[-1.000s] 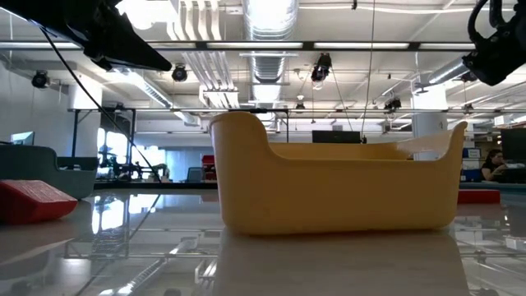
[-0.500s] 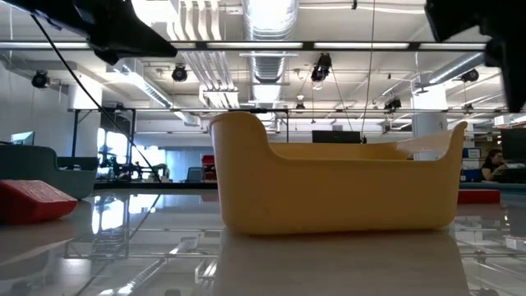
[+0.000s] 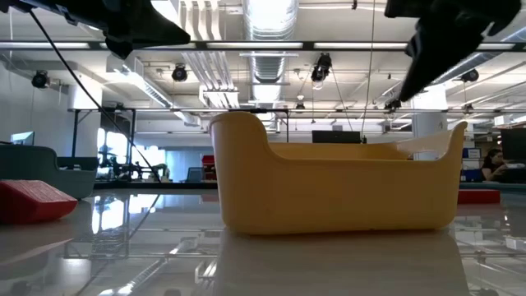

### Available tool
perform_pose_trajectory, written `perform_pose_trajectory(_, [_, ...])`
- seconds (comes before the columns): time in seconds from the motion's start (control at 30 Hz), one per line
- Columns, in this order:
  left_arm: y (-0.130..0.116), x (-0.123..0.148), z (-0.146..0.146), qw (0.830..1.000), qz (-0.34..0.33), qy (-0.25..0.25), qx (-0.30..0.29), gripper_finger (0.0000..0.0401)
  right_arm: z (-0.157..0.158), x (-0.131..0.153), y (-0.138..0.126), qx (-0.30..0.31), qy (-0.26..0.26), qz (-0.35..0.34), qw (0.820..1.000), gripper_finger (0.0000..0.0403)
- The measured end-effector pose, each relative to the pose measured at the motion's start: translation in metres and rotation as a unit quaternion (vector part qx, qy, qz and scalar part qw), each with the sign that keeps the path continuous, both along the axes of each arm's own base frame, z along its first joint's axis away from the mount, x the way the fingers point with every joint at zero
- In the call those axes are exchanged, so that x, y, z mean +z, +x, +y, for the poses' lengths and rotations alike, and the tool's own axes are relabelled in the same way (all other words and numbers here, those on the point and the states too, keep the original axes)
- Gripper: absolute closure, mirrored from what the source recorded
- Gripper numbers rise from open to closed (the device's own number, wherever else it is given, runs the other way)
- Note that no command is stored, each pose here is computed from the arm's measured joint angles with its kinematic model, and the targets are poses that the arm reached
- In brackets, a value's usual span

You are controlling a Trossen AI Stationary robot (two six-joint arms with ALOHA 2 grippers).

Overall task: Sort & place blocks by color
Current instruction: Put the light blue block into the yellow bin

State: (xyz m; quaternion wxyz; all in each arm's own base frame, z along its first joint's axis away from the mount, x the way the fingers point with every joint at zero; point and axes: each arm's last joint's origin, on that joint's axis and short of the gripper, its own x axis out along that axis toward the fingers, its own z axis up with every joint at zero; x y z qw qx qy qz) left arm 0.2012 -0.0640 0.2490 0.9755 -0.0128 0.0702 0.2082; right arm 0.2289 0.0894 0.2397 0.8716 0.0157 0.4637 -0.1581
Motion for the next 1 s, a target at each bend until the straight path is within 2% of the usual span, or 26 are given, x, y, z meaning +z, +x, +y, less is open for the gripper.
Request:
perform_pose_trajectory(0.17, [0.012,-0.002,0.004,1.000,0.007,-0.002,0.001,0.0401,-0.021,0.006,-0.005,0.053,-0.023,-0.111,0.992,0.0388])
perform_pose_trajectory(0.37, [0.039,-0.003,0.019,0.999,0.031,-0.016,-0.028,0.0401,-0.037,0.010,-0.022,0.090,-0.050,-0.270,0.957,0.0394])
perform_pose_trajectory(0.47, [0.054,-0.007,0.034,0.997,0.060,-0.028,-0.046,0.0401,-0.041,0.010,-0.033,0.099,-0.059,-0.319,0.941,0.0394])
perform_pose_trajectory(0.63, [0.076,-0.020,0.068,0.987,0.140,-0.055,-0.050,0.0401,-0.045,0.010,-0.046,0.100,-0.061,-0.349,0.930,0.0394])
perform_pose_trajectory(0.8, [0.096,-0.031,0.103,0.982,0.173,-0.068,-0.044,0.0401,-0.046,0.009,-0.051,0.101,-0.062,-0.354,0.928,0.0394])
perform_pose_trajectory(0.93, [0.108,-0.045,0.128,0.977,0.199,-0.072,-0.015,0.0401,-0.046,0.008,-0.050,0.107,-0.071,-0.349,0.928,0.0394])
perform_pose_trajectory(1.0, [0.113,-0.054,0.139,0.974,0.212,-0.083,-0.023,0.0401,-0.046,0.007,-0.049,0.109,-0.073,-0.346,0.929,0.0394])
